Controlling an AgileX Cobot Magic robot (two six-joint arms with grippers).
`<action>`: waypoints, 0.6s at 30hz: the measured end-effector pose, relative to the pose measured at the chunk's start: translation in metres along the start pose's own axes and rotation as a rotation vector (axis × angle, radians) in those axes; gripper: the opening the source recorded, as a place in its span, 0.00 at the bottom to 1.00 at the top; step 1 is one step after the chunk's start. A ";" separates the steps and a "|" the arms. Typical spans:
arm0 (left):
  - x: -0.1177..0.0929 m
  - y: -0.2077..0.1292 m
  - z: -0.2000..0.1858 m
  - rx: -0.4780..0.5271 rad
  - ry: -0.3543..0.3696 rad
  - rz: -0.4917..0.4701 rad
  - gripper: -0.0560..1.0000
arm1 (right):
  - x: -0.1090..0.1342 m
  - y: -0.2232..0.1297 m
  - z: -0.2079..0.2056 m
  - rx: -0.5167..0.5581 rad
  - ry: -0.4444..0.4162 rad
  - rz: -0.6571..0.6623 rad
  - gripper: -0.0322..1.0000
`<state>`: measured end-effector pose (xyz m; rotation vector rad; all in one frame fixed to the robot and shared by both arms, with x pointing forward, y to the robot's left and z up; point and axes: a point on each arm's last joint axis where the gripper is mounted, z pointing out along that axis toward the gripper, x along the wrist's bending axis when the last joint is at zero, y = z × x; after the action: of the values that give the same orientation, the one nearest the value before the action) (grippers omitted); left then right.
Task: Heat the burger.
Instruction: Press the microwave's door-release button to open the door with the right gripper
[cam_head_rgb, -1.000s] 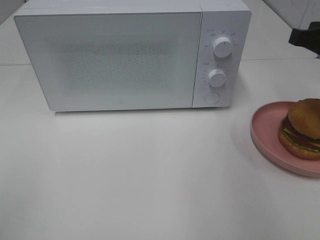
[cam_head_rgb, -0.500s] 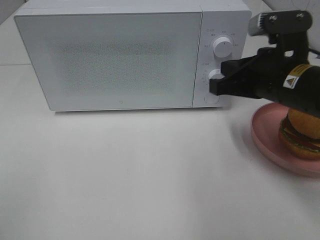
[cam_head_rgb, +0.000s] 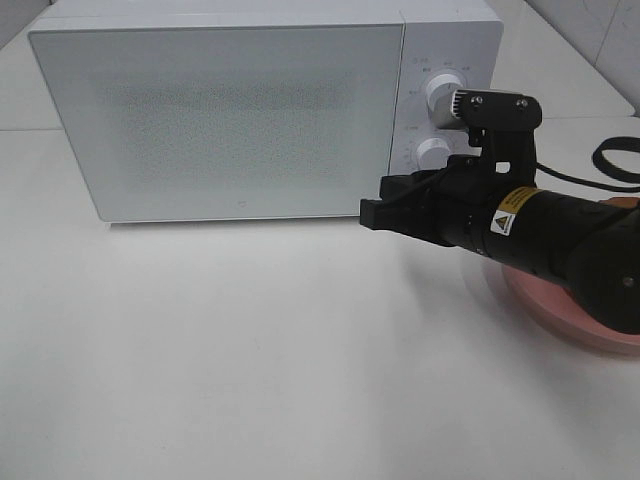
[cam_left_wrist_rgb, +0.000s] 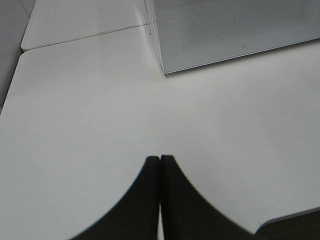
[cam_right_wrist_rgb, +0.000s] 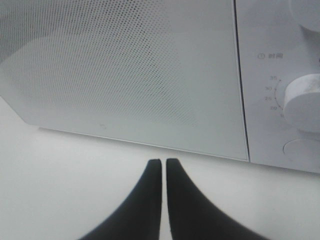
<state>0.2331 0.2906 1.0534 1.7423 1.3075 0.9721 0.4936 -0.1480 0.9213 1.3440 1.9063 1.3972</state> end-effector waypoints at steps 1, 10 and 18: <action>0.000 0.000 0.000 0.000 0.000 0.000 0.05 | 0.000 -0.002 0.002 -0.009 0.003 0.064 0.07; 0.000 0.000 0.000 0.000 0.000 0.000 0.05 | -0.002 -0.011 0.012 -0.051 0.027 0.384 0.10; 0.000 0.000 0.000 0.000 0.000 0.000 0.05 | -0.005 -0.007 0.012 -0.101 0.027 0.736 0.11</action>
<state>0.2331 0.2906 1.0534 1.7423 1.3075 0.9721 0.5022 -0.1463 0.9091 2.0968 1.3662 1.7995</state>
